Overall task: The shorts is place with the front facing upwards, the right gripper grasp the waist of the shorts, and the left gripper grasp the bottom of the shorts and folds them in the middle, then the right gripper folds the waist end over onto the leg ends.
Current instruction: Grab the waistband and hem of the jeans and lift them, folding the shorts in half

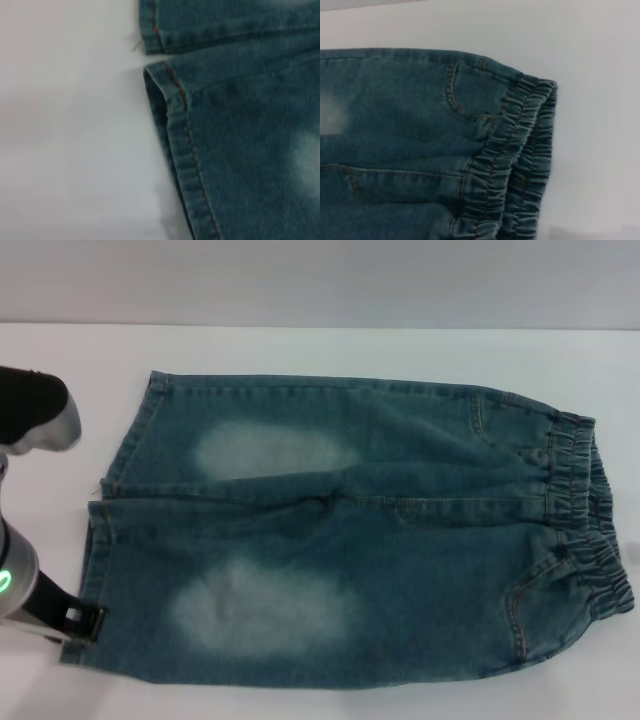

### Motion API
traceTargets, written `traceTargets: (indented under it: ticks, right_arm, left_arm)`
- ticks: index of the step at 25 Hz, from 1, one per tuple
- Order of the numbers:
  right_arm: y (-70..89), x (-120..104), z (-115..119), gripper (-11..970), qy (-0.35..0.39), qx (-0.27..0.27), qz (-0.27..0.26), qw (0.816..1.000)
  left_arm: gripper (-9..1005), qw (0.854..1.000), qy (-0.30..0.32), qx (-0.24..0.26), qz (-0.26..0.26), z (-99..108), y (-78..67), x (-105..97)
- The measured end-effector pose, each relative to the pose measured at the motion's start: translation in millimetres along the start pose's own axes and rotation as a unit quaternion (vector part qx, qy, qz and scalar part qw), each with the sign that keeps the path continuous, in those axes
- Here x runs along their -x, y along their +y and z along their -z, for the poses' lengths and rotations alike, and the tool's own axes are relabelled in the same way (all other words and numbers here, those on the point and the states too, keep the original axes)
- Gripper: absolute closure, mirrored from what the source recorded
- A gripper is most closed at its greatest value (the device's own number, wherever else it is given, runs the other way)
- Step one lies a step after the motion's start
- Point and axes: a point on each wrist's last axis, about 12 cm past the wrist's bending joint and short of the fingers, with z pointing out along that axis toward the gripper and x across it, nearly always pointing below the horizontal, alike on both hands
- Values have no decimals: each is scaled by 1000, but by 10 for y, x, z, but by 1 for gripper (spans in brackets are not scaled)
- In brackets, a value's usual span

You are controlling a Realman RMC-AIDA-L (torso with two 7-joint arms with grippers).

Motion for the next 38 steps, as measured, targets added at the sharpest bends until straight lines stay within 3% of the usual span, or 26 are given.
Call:
traceTargets:
  ticks: [3,13,22,38]
  right_arm:
    - [6,2,0,167,-1,3,2,1000]
    - [13,13,3,167,-3,3,10,1000]
    - [21,9,1,167,1,5,14,1000]
    - [19,-7,4,166,4,5,16,1000]
  left_arm:
    - [981,1000,8,2,0,-21,-37,-20]
    - [584,1000,12,0,-1,-88,-112,-36]
    - [141,1000,28,0,0,-202,-120,-52]
    - [180,1000,29,-5,-7,-245,-163,-30]
